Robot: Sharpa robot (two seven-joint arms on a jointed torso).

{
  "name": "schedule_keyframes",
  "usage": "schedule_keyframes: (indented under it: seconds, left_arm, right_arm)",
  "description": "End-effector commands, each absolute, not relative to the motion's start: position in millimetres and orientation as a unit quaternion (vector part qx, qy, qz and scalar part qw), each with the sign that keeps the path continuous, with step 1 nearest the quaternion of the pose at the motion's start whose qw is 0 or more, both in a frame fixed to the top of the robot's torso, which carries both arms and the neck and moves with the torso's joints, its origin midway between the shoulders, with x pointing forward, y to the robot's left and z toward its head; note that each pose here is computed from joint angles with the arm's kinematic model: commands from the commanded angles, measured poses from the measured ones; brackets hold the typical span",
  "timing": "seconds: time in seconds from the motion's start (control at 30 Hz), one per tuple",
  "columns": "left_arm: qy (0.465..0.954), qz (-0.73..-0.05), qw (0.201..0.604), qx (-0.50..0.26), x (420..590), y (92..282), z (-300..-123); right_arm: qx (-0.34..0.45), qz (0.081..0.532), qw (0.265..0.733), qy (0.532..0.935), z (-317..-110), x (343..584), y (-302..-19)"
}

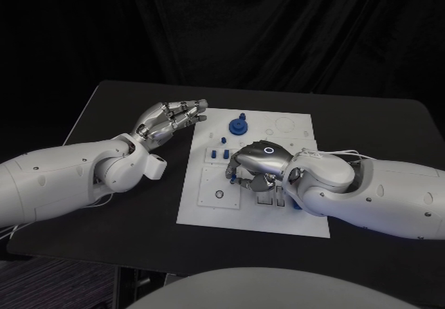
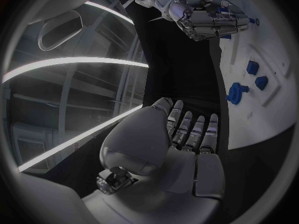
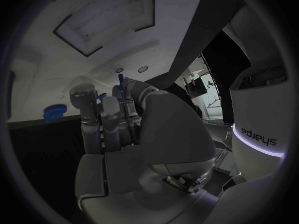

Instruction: Assemble the parts on the task board

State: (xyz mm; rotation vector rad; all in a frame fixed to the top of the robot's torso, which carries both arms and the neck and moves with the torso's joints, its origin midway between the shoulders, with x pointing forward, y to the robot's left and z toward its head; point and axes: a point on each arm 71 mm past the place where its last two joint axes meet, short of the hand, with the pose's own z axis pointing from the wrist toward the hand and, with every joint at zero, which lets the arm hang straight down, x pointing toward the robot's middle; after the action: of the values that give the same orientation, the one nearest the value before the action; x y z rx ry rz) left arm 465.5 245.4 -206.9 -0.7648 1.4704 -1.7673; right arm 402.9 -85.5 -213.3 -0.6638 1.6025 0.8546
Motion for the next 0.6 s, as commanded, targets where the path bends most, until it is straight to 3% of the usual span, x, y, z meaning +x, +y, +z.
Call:
schedule_keyframes:
  seconds: [0.03, 0.6]
  left_arm:
    - [0.539, -0.71, 0.355, -0.281, 463.7, 244.4, -201.9]
    - [0.542, -0.71, 0.351, -0.282, 463.8, 243.1, -203.3]
  right_arm:
    - [-0.285, 0.358, 0.567, 0.685, -215.2, 402.9, -86.3]
    - [-0.286, 0.353, 0.561, 0.691, -221.4, 405.3, -84.0]
